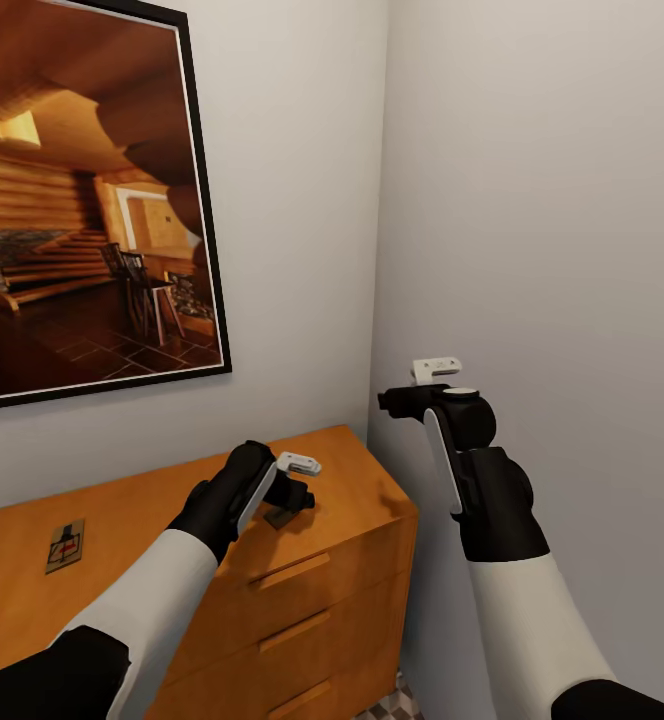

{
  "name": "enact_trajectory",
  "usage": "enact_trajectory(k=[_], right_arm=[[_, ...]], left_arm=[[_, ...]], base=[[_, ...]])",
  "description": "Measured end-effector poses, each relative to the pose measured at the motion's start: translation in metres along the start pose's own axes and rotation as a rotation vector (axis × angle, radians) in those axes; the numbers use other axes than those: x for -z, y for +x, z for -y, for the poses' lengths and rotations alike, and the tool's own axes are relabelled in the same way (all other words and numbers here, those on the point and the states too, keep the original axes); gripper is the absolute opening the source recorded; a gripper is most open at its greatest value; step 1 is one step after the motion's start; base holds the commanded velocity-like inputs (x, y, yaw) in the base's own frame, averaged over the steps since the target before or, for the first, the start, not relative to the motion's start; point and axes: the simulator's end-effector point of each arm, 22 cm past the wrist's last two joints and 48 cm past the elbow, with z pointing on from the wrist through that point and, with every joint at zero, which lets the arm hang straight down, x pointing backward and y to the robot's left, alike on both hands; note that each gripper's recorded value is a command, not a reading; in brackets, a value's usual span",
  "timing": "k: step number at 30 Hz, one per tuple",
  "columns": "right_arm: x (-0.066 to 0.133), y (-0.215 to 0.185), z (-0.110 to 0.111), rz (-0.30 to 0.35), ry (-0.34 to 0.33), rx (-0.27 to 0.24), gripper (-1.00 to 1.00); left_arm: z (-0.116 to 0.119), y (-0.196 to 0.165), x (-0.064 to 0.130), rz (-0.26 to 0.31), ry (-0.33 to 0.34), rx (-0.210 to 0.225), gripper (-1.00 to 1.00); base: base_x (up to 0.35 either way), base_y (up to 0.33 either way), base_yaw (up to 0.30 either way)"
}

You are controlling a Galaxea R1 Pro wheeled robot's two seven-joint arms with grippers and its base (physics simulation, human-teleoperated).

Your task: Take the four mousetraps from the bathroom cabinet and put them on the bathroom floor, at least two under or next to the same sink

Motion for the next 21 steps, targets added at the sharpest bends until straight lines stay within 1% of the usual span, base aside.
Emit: enact_trajectory(k=[15,21], right_arm=[[0.0,0.0001,0.0004,0.0,0.002,0.001,1.0],[0.0,0.0001,0.0012,0.0,0.005,0.003,1.0]], left_arm=[[0.0016,-0.001,0.0005,0.003,0.002,-0.003,1.0],[0.0009,-0.0009,0.0005,0.002,-0.002,-0.006,1.0]], base=[[0.0,0.0,-0.002],[0.0,0.0,-0.104]])
